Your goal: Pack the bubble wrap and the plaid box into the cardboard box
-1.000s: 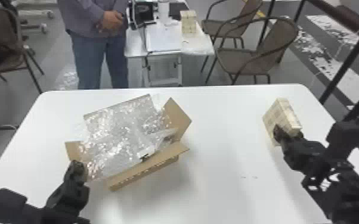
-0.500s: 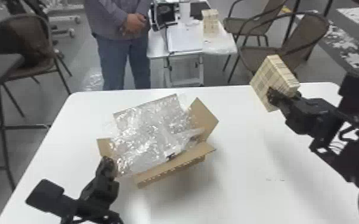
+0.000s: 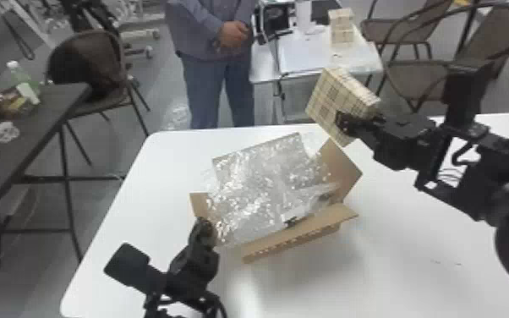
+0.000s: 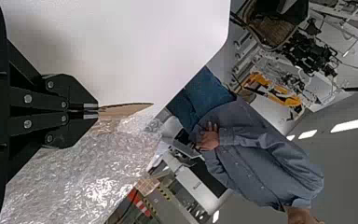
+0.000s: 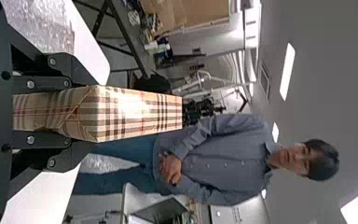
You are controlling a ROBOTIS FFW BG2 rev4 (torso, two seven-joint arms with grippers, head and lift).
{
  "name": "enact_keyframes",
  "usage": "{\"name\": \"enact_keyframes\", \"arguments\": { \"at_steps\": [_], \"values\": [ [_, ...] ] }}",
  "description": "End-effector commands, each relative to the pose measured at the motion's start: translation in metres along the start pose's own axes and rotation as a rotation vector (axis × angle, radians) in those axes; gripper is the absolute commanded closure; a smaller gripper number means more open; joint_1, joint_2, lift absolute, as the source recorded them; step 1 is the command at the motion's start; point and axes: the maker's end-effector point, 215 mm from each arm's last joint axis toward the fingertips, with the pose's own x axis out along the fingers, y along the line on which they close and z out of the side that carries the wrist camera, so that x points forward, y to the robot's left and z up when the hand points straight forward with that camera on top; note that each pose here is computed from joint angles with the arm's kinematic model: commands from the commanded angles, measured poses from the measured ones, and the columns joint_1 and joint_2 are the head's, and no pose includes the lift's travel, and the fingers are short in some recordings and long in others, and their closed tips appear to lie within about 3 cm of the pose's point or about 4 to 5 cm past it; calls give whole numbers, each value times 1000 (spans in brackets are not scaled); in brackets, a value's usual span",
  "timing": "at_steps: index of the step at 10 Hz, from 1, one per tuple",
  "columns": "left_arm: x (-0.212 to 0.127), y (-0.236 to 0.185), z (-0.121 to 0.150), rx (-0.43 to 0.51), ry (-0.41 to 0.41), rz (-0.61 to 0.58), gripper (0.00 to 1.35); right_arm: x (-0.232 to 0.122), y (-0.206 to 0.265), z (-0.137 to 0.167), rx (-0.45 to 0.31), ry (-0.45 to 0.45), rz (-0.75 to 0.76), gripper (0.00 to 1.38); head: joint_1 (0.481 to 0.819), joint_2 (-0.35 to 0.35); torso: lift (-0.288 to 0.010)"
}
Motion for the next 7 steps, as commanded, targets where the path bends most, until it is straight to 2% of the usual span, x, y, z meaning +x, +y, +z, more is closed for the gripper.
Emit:
{"name": "enact_keyframes", "arguments": {
  "at_steps": [1, 2, 4, 7],
  "values": [
    [1, -1, -3, 0, 9, -4, 1207, 25, 32, -14, 13, 41, 104, 1153, 695, 262, -102],
    [1, -2, -4, 1, 12, -6, 1207, 35, 45, -27, 42, 72, 166, 1153, 695, 294, -102],
    [2, -2, -3, 2, 10, -7, 1207, 39, 54, -53, 87, 144, 190, 1153, 695, 336, -102],
    [2, -3, -3, 4, 10, -11, 1207, 43, 67, -83, 170, 235, 222, 1153, 695, 350, -102]
  ]
}}
